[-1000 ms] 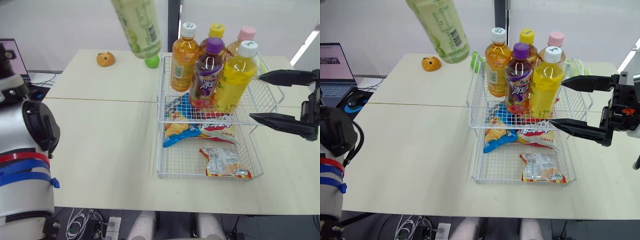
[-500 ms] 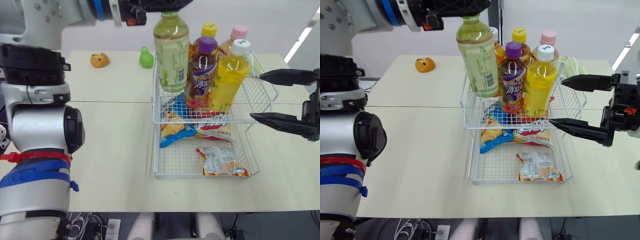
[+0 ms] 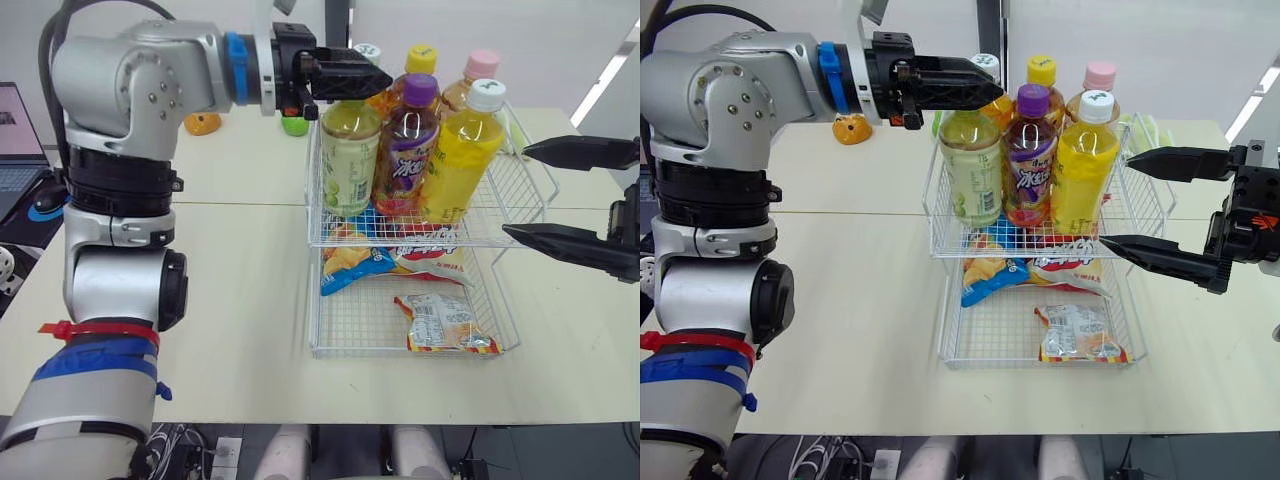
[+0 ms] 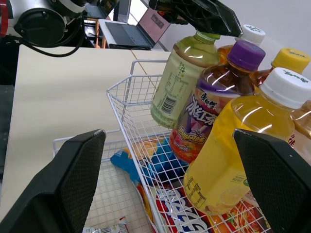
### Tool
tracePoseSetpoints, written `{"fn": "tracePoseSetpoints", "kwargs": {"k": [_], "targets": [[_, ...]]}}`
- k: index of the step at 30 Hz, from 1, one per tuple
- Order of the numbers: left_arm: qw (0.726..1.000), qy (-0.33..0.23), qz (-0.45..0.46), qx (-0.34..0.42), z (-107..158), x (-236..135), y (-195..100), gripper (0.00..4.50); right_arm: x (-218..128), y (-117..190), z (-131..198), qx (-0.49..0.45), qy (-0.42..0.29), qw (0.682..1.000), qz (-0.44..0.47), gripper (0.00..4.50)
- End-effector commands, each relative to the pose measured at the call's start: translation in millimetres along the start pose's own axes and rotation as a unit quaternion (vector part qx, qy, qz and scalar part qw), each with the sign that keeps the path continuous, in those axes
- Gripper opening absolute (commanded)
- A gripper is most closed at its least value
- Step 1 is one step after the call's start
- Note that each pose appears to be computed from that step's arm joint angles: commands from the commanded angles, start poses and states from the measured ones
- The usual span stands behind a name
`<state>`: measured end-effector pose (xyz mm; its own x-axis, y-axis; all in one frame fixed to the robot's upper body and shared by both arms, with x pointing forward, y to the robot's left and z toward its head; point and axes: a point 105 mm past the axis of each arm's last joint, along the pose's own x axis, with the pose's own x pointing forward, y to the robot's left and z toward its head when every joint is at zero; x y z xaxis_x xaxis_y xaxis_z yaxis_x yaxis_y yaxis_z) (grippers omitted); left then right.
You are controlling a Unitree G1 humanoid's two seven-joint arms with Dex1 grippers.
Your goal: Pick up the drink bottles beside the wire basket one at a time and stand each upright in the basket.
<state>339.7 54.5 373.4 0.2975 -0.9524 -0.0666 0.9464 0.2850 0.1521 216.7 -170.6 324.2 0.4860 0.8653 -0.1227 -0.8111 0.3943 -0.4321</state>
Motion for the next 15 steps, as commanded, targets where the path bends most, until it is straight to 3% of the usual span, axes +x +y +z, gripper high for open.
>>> {"fn": "tracePoseSetpoints", "kwargs": {"k": [1,10,15], "targets": [[0.999,-0.017,-0.009,0.042,14.2,-0.2,-8.5,1.33,-7.8,-4.6,9.8,-0.023,-0.002,0.999,-0.023,4.5],[0.999,-0.027,-0.017,0.02,12.6,-0.9,-4.6,1.33,-14.3,-10.5,12.9,-0.027,-0.003,0.999,-0.039,4.5],[0.998,-0.042,-0.042,0.005,17.2,-4.6,-10.3,2.94,-17.3,-12.2,13.4,-0.029,0.0,0.999,-0.043,4.5]]}}
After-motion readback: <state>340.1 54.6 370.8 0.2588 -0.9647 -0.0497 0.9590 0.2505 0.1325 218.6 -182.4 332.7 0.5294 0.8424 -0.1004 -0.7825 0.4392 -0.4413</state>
